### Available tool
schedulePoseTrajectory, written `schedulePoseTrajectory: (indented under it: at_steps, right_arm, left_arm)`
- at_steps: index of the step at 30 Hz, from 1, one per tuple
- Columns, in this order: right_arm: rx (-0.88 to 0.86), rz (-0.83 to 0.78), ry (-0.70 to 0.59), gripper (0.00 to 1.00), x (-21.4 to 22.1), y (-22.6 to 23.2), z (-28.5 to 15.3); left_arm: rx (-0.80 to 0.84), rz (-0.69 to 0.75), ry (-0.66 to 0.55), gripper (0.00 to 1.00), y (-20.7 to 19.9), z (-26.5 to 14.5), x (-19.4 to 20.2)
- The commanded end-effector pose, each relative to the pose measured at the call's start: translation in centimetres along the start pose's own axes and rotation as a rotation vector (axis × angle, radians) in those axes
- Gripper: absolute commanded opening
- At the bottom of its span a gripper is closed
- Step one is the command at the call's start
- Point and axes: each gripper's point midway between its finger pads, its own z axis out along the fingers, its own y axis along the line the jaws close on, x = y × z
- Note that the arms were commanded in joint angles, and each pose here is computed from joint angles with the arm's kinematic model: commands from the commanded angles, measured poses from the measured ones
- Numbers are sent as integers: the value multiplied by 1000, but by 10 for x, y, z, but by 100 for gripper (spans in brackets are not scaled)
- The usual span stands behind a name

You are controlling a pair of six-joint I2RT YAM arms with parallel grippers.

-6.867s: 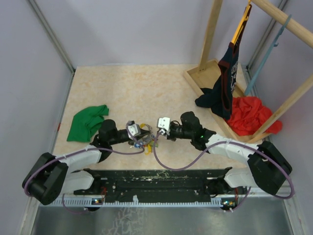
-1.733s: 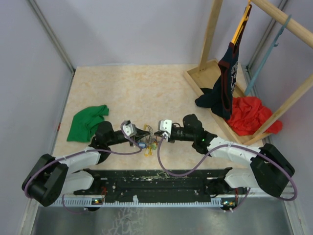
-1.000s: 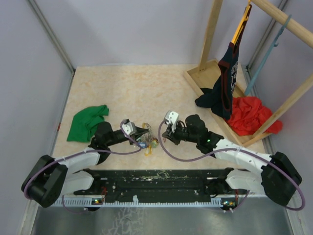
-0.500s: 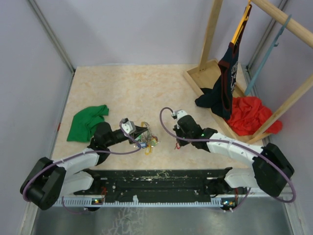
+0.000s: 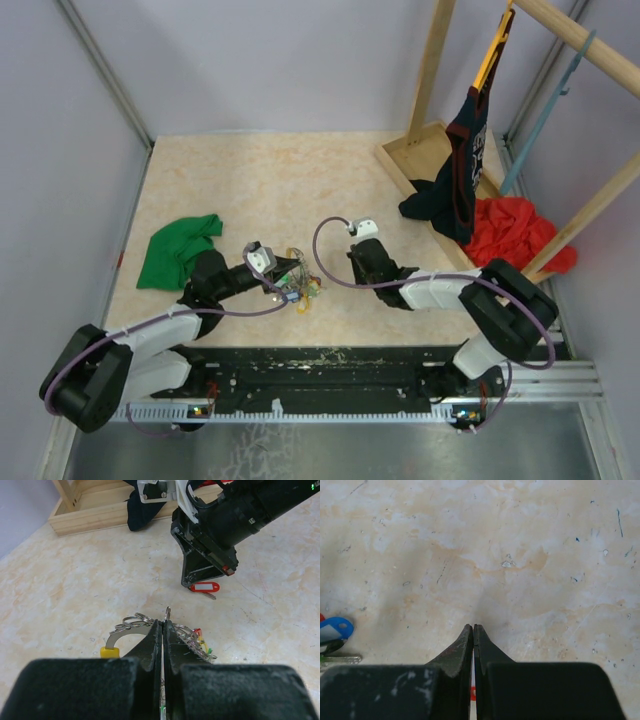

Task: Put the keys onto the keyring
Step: Place the key at the center of the board.

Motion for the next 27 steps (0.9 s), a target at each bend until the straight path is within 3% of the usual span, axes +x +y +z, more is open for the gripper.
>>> schedulePoseTrajectory:
  at_steps: [1,5,14,17,21,27]
  right_arm:
    - [25,23,-152,0,-26,-3,13]
    - [27,22,-109,1,-16,-2,16]
    - [5,0,69,38,-33,-1,-12]
    - [-22,-4,151,45,-43,-4,-24]
    - [-58,38,275,47,-43,-12,-32]
    - [-173,183,353,47,-38,-7,-29]
  left_arm:
    - [-12,15,-30,0,3,0,-6]
    - [-16,11,-26,0,4,0,-5]
    - [-39,12,-23,0,7,-1,-6]
    - [-39,9,-23,0,7,-1,-6]
    - [-37,9,-26,0,7,-2,-7]
    - [-34,2,-21,0,6,-1,-7]
